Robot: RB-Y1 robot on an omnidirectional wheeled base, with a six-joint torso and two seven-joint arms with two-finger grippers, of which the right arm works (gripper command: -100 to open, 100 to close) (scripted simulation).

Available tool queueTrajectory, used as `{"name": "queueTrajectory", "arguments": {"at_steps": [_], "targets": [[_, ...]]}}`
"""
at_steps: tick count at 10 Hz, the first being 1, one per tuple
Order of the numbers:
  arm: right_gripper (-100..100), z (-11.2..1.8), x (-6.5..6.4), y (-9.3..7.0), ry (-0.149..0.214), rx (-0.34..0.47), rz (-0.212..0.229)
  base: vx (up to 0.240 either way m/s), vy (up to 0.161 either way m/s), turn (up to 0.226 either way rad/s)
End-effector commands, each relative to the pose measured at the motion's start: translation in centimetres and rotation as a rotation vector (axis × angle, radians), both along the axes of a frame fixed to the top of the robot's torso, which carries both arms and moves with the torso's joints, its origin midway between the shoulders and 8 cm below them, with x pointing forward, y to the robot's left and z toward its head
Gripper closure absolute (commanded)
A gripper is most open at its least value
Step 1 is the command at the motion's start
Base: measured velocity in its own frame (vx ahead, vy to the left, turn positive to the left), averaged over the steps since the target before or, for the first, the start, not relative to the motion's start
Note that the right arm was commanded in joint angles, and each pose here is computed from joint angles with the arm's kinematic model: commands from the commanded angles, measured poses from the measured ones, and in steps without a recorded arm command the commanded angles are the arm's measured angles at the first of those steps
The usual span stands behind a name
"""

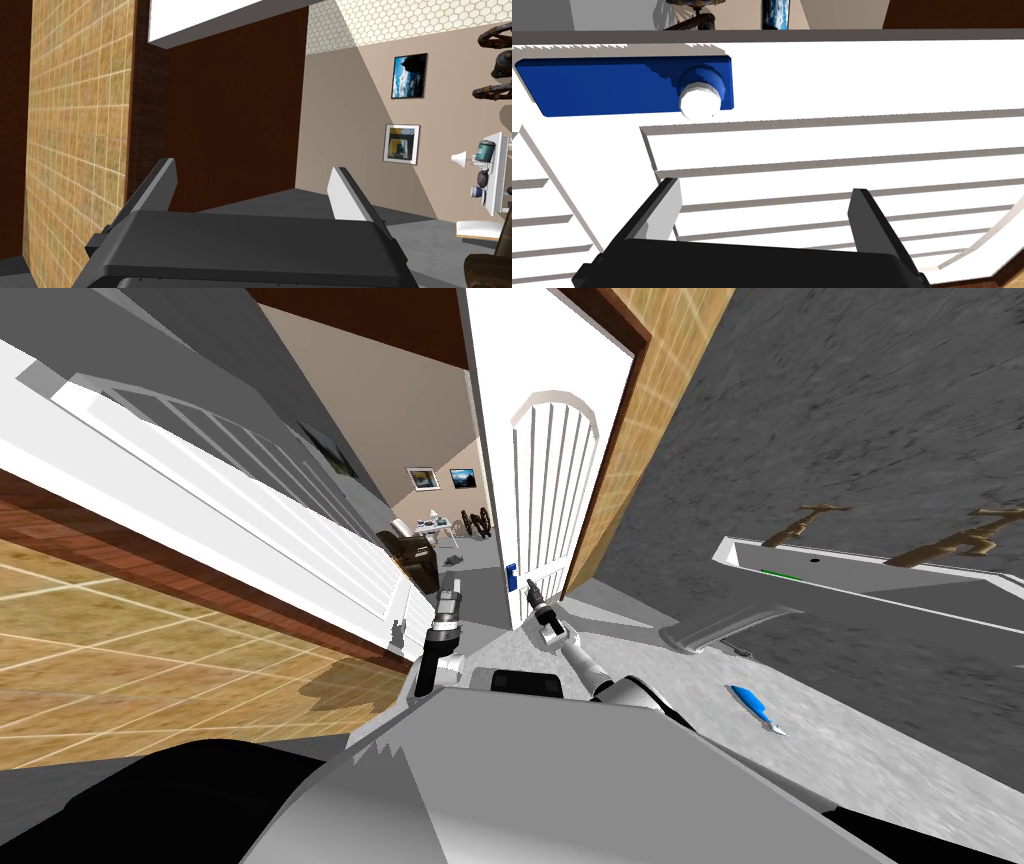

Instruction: Push the door open

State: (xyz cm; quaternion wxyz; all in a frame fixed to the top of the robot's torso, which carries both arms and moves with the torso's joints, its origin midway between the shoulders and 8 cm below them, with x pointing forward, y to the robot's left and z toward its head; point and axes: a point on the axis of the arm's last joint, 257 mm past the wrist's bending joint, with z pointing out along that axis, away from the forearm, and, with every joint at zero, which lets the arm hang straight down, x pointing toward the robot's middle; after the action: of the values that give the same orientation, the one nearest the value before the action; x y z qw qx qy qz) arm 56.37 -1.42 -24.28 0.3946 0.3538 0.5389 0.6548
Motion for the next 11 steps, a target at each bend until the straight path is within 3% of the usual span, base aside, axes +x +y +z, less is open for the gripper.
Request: {"name": "queueTrajectory", "arguments": {"at_steps": [1,11], "targets": [[-100,-0.6,0.1,0.3,0.014,-0.008,0.007,0.045,-0.064,0.025],[-100,-4.0,0.6,3.6,0.095,-0.08,0.075,0.044,-0.052,0.041]]}}
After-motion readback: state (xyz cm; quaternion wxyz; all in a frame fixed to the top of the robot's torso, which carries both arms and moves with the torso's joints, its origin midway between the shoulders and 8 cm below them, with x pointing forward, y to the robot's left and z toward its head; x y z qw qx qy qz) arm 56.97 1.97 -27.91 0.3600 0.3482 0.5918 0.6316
